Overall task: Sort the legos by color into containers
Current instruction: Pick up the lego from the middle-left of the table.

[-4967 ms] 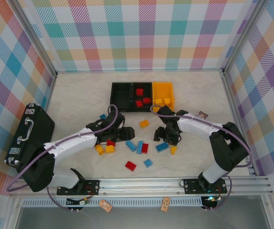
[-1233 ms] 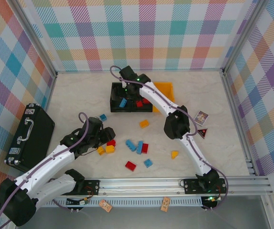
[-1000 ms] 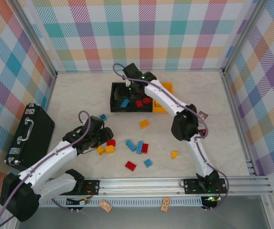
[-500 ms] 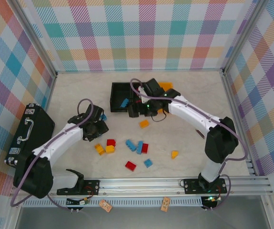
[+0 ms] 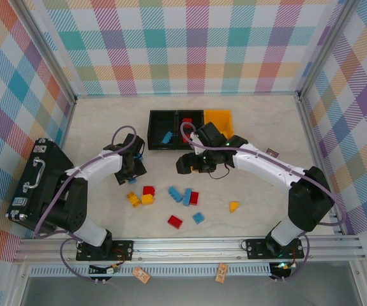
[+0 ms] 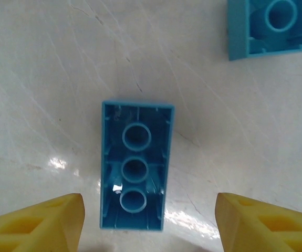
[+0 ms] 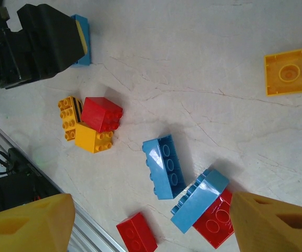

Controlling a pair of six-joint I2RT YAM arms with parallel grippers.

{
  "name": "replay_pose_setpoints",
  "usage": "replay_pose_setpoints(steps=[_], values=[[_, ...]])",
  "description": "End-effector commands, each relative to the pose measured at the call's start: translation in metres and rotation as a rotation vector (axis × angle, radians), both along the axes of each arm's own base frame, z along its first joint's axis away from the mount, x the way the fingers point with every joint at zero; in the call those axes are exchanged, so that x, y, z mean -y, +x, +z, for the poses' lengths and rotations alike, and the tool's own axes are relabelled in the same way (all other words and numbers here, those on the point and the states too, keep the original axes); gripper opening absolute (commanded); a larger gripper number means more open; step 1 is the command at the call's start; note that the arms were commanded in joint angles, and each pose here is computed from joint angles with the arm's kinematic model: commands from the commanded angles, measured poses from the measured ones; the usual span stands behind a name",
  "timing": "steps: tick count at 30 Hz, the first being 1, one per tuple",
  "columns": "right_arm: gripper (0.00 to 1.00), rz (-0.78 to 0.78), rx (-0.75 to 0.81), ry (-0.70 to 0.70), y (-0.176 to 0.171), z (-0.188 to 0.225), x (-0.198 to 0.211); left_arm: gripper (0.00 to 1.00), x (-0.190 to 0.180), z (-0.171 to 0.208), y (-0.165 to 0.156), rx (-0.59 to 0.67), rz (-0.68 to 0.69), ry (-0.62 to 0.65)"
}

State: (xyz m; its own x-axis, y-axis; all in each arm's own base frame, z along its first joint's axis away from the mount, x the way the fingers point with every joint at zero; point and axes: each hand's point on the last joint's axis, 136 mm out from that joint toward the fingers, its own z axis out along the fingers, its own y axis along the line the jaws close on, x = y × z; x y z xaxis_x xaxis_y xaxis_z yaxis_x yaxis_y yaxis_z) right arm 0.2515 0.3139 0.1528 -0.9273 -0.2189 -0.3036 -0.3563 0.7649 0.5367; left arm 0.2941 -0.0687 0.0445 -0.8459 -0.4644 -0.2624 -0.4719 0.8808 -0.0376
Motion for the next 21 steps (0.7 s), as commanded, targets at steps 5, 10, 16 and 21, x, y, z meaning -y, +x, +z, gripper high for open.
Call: replay_pose_setpoints(steps=[5,10,16,21], values=[[0.77,-0.001,0.009,0.030,-0.003,0.008,-0.004,0.53,-0.012,-0.013,0.015,-0.020,-0.009,0.037],[0.77,0.001,0.005,0.020,-0.003,0.006,-0.003,0.39,-0.011,-0.016,0.015,-0.036,-0.026,0.038],[0.76,-0.002,0.009,0.016,-0.002,0.007,-0.001,0.25,-0.004,-0.002,0.016,-0.027,-0.065,0.009],[0.76,-0.028,0.011,0.009,0.000,0.006,0.002,0.25,0.014,0.024,0.026,0.022,-0.117,-0.049]])
